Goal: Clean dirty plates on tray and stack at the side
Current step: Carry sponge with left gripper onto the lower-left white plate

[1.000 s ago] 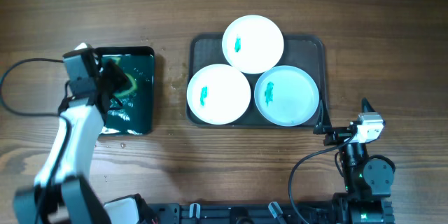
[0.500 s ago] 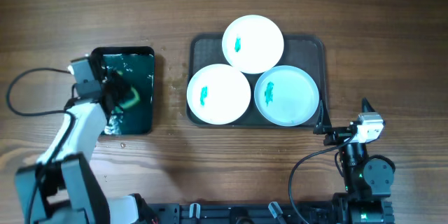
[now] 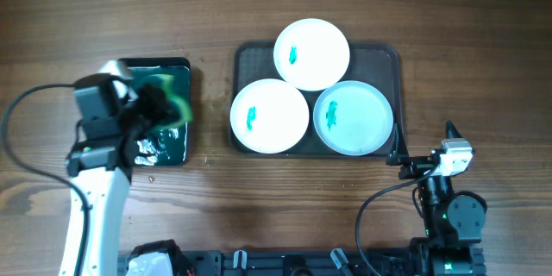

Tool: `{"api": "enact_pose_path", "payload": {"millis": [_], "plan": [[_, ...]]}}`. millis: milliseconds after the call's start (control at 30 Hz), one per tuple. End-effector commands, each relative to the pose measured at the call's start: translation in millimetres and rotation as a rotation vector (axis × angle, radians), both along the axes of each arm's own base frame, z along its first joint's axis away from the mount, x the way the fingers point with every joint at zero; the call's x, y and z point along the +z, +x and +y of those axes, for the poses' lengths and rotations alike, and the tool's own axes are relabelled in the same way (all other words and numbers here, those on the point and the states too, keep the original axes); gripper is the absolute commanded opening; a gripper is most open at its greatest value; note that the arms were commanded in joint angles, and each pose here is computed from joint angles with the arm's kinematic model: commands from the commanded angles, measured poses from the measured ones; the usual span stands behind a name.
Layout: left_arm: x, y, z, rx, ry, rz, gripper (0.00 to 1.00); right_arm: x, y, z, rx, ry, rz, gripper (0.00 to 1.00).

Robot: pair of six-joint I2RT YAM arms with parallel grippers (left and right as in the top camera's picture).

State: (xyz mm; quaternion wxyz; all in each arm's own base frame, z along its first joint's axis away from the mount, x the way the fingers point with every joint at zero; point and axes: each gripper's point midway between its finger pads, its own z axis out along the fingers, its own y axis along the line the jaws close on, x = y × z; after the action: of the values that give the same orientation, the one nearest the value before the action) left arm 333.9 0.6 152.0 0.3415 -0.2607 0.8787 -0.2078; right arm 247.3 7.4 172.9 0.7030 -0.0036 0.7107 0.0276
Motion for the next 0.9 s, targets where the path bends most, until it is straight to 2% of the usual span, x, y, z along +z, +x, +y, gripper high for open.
{"api": "enact_pose_path", "payload": {"millis": [0, 133, 300, 533, 733, 800, 833, 867], "plan": [[-5, 0, -73, -0.174, -0.167, 0.032, 0.04, 1, 0, -1, -0.009, 0.011, -0.003, 1.00], [-23, 10, -130, -0.255, -0.172, 0.041, 0.04, 1, 0, -1, -0.009, 0.011, -0.003, 1.00], [-54, 19, -178, -0.288, -0.061, 0.026, 0.04, 1, 0, -1, -0.009, 0.011, -0.003, 1.00], [-99, 20, -204, -0.256, 0.156, 0.008, 0.04, 1, 0, -1, -0.009, 0.011, -0.003, 1.00], [-124, 27, -214, -0.249, 0.196, -0.013, 0.04, 1, 0, -1, -0.009, 0.011, -0.003, 1.00], [-125, 29, -215, -0.247, 0.194, -0.018, 0.13, 1, 0, -1, -0.009, 0.011, -0.003, 1.00], [-125, 29, -214, -0.245, 0.194, -0.019, 0.21, 1, 0, -1, -0.009, 0.011, -0.003, 1.00], [-124, 30, -213, -0.241, 0.196, -0.021, 0.37, 1, 0, -1, -0.009, 0.011, -0.003, 1.00]]}}
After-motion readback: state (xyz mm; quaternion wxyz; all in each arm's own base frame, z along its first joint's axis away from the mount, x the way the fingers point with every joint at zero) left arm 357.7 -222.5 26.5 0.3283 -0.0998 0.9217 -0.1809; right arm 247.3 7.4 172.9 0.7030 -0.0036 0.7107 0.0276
